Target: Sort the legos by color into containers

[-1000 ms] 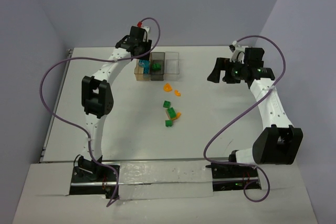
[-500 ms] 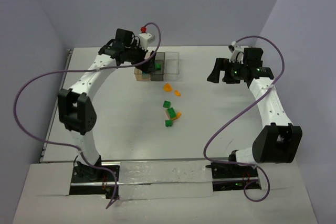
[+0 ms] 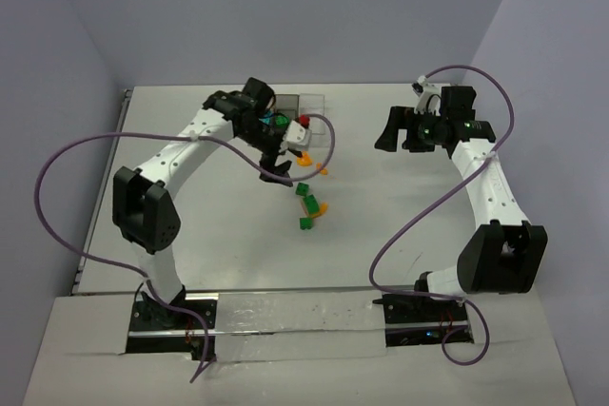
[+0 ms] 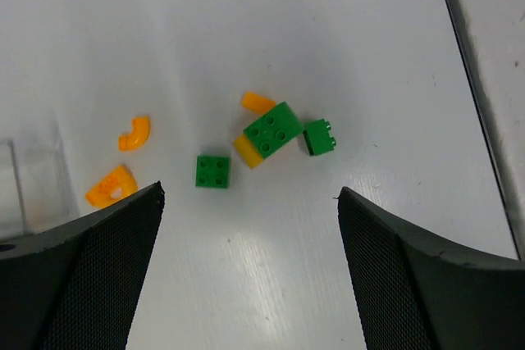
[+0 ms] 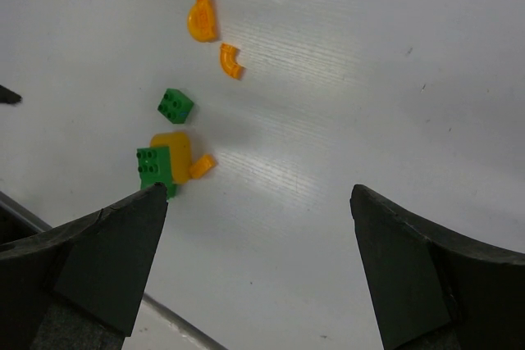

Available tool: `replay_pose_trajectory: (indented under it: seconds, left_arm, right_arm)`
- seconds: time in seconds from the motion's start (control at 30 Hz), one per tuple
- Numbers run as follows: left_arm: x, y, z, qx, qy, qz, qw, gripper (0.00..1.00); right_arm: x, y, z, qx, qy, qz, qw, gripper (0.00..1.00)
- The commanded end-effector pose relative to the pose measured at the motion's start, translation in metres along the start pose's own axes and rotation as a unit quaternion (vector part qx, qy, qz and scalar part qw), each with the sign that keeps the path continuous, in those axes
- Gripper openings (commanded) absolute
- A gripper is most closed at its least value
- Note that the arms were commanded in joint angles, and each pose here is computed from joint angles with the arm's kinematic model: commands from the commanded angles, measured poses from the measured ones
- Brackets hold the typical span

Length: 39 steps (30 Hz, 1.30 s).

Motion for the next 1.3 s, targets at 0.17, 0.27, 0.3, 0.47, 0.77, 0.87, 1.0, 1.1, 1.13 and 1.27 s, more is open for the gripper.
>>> replay_pose_trajectory:
  seconds: [0.17, 0.27, 0.3, 0.47, 0.77, 0.87, 1.0, 1.1, 1.13, 1.27]
  left_arm:
    - [-0.02, -0.064, 0.006, 0.102, -0.162, 0.098, 0.977, 0.91]
    - [-0.011, -0.082, 0.005, 0.113, -0.182, 0.145, 0.966, 0.9]
    - [-0.007, -0.09, 0.004, 0.121, -0.191, 0.161, 0.961, 0.9]
    - [0.002, -0.1, 0.007, 0.124, -0.203, 0.191, 0.952, 0.89]
    - [0.024, -0.117, 0.006, 0.114, -0.23, 0.242, 0.936, 0.86]
    - [0.028, -0.119, 0.007, 0.107, -0.234, 0.243, 0.935, 0.86]
    - [0.029, -0.122, 0.009, 0.098, -0.23, 0.241, 0.938, 0.84]
    - [0.028, -0.123, 0.011, 0.092, -0.23, 0.236, 0.94, 0.77]
    - [0.027, -0.123, 0.011, 0.091, -0.23, 0.235, 0.94, 0.74]
    - [0.022, -0.12, 0.012, 0.079, -0.235, 0.225, 0.942, 0.64]
  right_arm:
    - [-0.008, 0.025, -0.014, 0.007, -0.007, -0.034, 0.999, 1.0]
    - [-0.005, 0.029, -0.019, 0.005, -0.017, -0.037, 0.999, 1.0]
    - [-0.004, 0.031, -0.02, 0.004, -0.02, -0.039, 0.999, 1.0]
    - [-0.004, 0.032, -0.02, 0.003, -0.021, -0.042, 0.999, 1.0]
    - [-0.003, 0.03, -0.022, -0.004, -0.027, -0.041, 0.999, 1.0]
    - [-0.003, 0.03, -0.022, -0.005, -0.028, -0.041, 0.999, 1.0]
    - [-0.001, 0.029, -0.022, -0.008, -0.029, -0.04, 0.999, 1.0]
    - [0.0, 0.028, -0.022, -0.007, -0.029, -0.039, 0.999, 1.0]
    - [0.001, 0.028, -0.022, -0.008, -0.03, -0.039, 0.999, 1.0]
    - [0.0, 0.026, -0.023, -0.011, -0.032, -0.038, 0.999, 1.0]
Point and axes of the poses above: each gripper's point midway between its finger pads, its own y axis back along the fingers, its own z axis along the line the jaws close on, x = y × z, the point moved 9 cm from there along y, back along the fingers, and after that the axes turned 15 degrees about y, right-handed, at the moved point
